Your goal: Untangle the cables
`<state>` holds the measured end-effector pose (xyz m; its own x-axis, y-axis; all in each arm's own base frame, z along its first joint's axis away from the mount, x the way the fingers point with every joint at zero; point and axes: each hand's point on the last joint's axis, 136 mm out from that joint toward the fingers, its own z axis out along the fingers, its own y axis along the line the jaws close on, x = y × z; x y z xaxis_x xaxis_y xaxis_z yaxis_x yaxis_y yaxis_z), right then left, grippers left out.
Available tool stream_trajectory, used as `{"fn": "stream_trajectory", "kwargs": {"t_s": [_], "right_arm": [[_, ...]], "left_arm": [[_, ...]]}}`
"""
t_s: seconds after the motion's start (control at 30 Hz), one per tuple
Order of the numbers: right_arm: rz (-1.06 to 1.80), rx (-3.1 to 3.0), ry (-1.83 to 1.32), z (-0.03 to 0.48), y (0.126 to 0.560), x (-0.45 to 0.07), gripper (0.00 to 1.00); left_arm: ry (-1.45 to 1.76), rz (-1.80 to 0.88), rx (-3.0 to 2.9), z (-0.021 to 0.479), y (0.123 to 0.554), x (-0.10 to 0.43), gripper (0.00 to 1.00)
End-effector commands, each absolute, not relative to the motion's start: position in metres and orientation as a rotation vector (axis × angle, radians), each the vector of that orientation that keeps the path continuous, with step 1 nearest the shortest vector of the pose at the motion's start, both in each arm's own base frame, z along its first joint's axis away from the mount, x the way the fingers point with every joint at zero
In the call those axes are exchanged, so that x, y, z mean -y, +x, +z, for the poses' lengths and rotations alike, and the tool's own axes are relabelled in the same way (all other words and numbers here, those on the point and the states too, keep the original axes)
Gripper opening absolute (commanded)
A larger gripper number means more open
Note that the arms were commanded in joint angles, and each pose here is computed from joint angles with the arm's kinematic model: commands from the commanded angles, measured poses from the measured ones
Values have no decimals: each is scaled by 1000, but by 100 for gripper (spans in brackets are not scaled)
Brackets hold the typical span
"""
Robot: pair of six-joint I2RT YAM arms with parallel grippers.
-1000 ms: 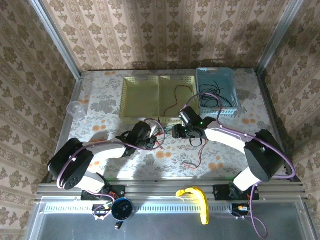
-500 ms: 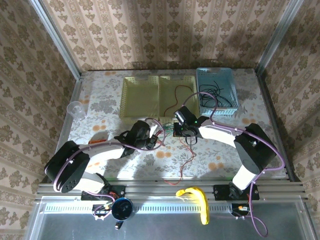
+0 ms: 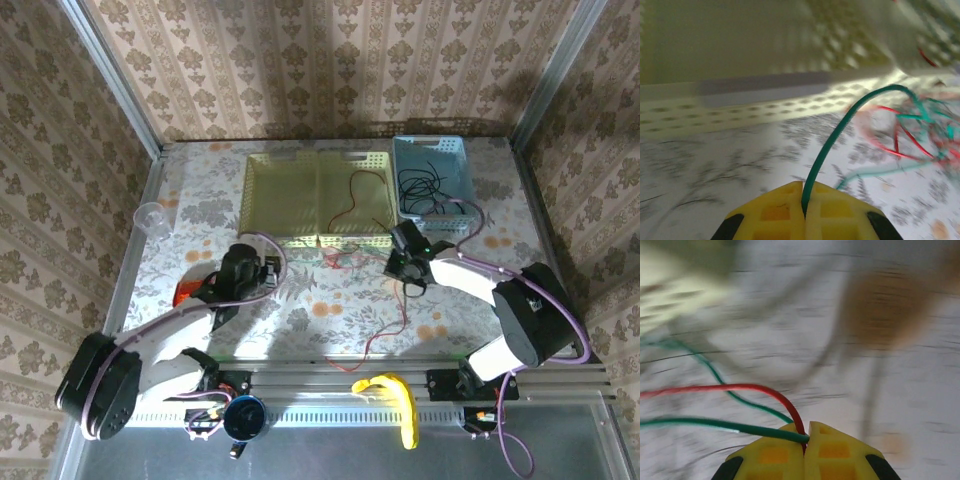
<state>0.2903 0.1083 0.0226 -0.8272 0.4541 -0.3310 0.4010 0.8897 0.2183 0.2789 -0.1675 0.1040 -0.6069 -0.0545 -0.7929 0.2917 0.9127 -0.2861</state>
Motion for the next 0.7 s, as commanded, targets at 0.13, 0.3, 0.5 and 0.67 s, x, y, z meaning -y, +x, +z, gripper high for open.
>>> {"fn": "stream_trajectory", "kwargs": {"t_s": [0.13,0.3,0.5,0.67], "right_arm": [[130,-2661,825,15,266,-69,0],[177,-2636,796,28,271,-72,0],[130,-2582,798,44,274,-66,41],[-36,-2359,602,110,283,-60,51]], "left_arm": [[-45,-361,-2183,101,284,122,0],[83,-454,-2211,97,280,147,0],[312,-491,-2220,97,269,186,0],[375,-477,-2225,94,269,201,0]]}}
